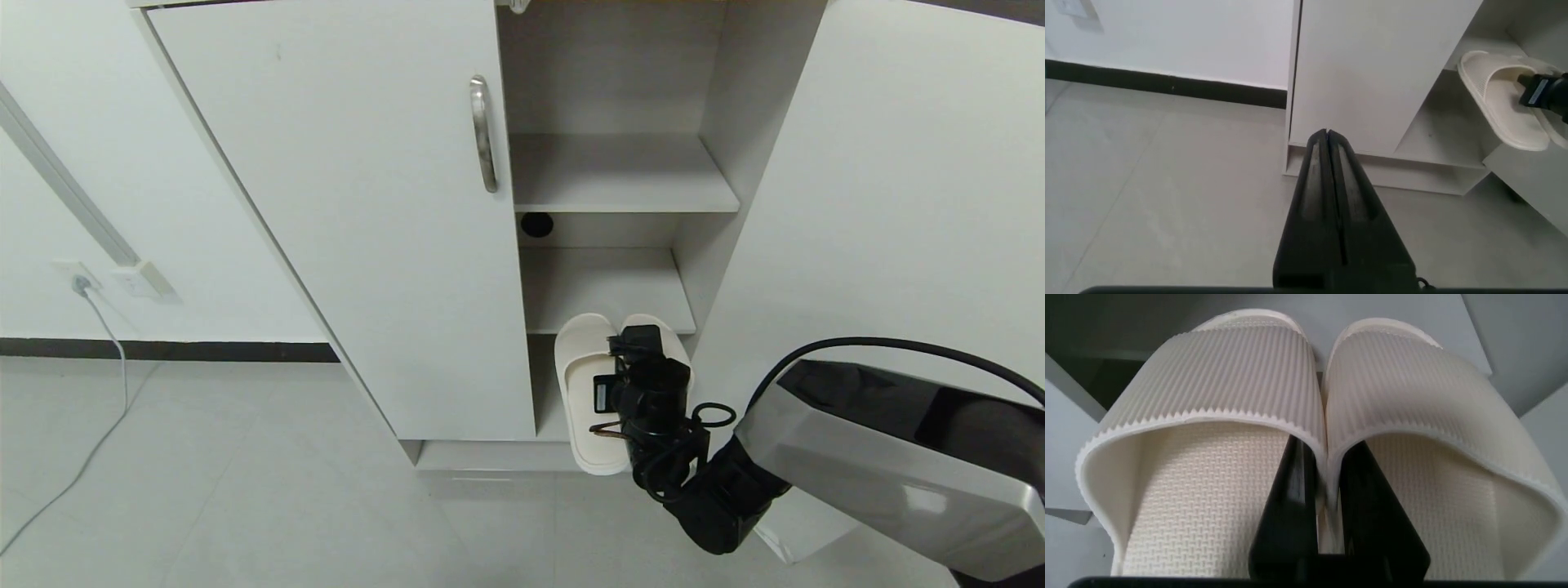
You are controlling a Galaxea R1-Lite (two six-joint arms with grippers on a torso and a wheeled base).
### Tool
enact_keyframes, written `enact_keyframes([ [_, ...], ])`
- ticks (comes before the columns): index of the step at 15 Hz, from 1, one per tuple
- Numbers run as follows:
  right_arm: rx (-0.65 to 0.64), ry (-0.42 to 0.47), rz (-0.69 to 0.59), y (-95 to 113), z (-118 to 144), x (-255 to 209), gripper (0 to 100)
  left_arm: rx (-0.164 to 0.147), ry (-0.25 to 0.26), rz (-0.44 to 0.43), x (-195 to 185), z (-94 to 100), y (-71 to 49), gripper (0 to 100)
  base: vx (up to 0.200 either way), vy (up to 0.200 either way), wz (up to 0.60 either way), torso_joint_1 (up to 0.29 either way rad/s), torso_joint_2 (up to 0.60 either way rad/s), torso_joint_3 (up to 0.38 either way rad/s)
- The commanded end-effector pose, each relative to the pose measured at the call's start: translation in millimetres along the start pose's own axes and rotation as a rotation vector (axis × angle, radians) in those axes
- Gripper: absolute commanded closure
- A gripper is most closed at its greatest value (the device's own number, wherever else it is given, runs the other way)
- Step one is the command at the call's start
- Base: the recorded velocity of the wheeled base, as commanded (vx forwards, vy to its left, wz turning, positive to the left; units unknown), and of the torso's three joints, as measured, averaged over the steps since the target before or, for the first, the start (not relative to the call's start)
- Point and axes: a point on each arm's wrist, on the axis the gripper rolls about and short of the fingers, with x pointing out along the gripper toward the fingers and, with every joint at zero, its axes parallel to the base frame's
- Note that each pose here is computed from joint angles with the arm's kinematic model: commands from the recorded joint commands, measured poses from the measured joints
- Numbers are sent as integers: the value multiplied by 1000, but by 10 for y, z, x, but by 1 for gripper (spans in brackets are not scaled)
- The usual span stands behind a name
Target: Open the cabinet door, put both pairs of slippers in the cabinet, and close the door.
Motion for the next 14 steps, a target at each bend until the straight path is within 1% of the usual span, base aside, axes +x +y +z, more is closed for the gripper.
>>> enact_keyframes([
  [1,1,-1,0,0,-6,-1,100,0,1,1,1,0,0,100,0,0,0,0,0,0],
  [2,1,-1,0,0,-6,-1,100,0,1,1,1,0,0,100,0,0,0,0,0,0],
  [10,-1,-2,-1,1,-10,0,100,0,1,-1,1,0,0,100,200,0,0,0,2,1],
  [13,-4,2,22,4,-16,-2,100,0,1,1,1,0,0,100,200,0,0,2,2,-1],
  [14,-2,0,23,-1,-7,11,100,-2,1,2,1,0,0,100,0,0,0,0,0,0],
])
